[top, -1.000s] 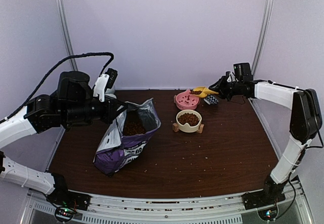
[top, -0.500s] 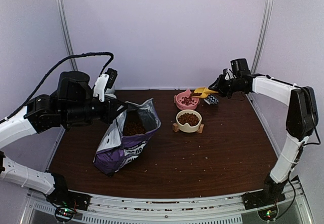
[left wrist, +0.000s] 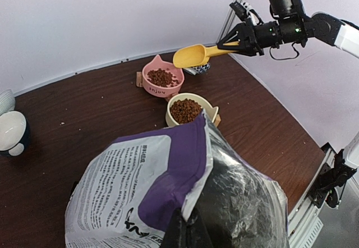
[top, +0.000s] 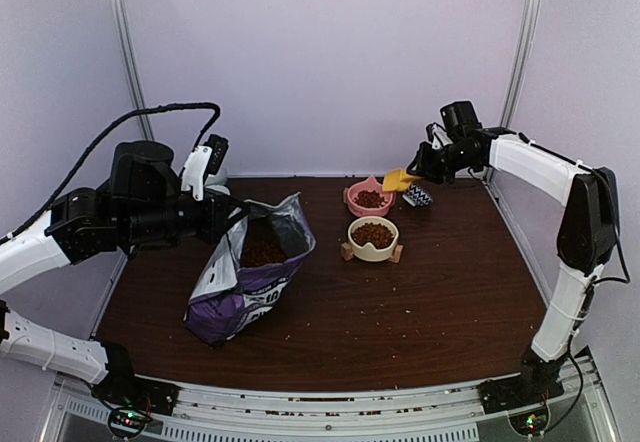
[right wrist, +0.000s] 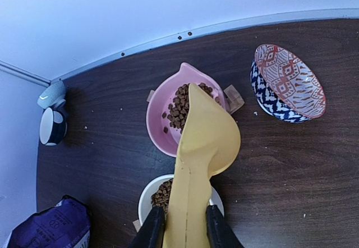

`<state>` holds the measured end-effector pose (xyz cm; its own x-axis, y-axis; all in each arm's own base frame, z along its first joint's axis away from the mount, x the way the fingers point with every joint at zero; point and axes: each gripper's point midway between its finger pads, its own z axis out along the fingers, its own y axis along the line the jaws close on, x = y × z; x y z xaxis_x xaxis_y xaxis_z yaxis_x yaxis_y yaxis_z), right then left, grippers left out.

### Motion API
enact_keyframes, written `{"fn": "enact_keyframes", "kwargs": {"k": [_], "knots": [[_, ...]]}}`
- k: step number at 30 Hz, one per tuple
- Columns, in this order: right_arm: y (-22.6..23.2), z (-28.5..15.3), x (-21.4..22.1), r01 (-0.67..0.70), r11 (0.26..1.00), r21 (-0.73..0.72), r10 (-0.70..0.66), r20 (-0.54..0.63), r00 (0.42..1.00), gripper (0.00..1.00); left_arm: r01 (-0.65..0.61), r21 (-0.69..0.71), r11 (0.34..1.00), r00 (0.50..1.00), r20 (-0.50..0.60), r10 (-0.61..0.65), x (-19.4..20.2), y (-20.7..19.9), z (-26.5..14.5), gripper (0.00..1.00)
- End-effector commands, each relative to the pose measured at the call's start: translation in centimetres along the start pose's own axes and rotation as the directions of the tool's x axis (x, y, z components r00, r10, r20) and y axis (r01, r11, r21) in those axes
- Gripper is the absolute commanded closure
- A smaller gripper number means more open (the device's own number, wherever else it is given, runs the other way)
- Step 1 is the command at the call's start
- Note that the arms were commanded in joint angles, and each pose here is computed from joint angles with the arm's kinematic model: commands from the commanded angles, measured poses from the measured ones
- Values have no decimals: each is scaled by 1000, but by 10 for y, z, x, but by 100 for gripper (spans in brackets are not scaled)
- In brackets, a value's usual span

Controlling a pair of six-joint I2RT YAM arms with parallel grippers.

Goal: Serve the pet food

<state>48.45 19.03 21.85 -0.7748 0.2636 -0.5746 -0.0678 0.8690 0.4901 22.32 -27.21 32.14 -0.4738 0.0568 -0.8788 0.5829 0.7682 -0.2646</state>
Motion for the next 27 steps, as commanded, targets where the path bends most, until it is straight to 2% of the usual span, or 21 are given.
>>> {"fn": "enact_keyframes", "kwargs": {"k": [1, 12, 19, 23, 27], "knots": [[-4, -5, -5, 132, 985, 112, -134, 9, 991, 100, 34, 47, 998, 988, 147, -40, -39, -9, -13, 100], [15, -20, -18, 216, 972, 92, -222, 64, 973, 100, 37, 48, 998, 988, 147, -44, -41, -10, -12, 100], [52, -83, -27, 243, 968, 59, -250, 167, 954, 100, 52, 62, 997, 986, 157, -61, -41, -12, -12, 100], [89, -122, -3, 244, 966, -80, -229, 167, 959, 100, 54, 69, 996, 987, 148, -64, -41, -14, -10, 100], [132, -167, 39, 287, 921, -261, -255, 152, 955, 100, 54, 71, 996, 988, 142, -64, -40, -14, -9, 100]]}}
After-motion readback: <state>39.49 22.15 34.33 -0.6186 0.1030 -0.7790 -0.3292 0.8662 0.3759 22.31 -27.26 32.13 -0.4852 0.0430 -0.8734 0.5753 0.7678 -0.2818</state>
